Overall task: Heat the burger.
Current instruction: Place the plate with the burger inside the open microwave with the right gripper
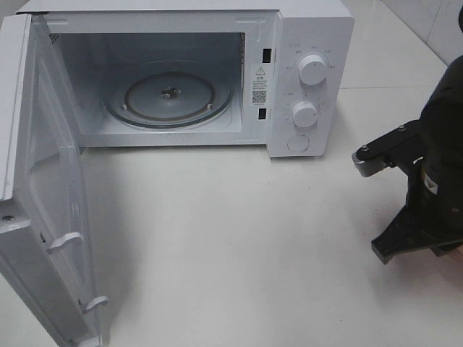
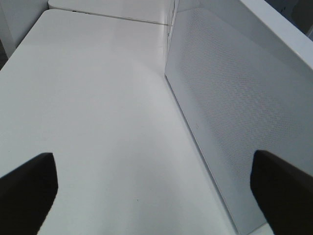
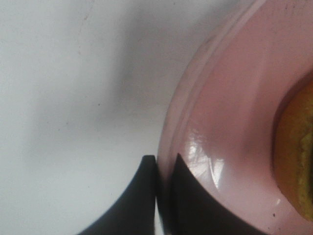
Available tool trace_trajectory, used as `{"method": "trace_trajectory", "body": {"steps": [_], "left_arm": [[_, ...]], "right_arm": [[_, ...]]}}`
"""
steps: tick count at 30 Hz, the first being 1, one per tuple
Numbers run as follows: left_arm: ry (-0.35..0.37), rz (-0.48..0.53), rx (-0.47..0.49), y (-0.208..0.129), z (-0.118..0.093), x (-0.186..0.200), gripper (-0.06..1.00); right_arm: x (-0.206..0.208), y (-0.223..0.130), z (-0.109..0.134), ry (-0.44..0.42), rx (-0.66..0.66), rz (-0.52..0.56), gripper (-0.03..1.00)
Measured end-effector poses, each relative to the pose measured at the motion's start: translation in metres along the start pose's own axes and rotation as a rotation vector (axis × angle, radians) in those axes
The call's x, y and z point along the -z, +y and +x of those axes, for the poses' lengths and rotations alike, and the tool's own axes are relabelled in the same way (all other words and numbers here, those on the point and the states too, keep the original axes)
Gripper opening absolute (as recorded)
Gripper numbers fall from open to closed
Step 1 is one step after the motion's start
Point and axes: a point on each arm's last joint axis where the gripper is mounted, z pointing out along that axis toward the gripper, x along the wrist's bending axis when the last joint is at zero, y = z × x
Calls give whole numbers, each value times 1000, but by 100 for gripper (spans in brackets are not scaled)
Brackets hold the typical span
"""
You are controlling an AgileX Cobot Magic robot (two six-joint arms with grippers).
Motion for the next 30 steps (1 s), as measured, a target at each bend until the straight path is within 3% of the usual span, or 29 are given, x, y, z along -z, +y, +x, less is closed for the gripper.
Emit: {"method": "trace_trajectory", "body": {"steps": [14,30], "left_arm": [[0,0,0,0,0,0,99],[0,0,0,0,0,0,99]], "right_arm": [[17,-40,11,-37,76,-5,4],[42,-69,44,-52,291,-114,4]]}}
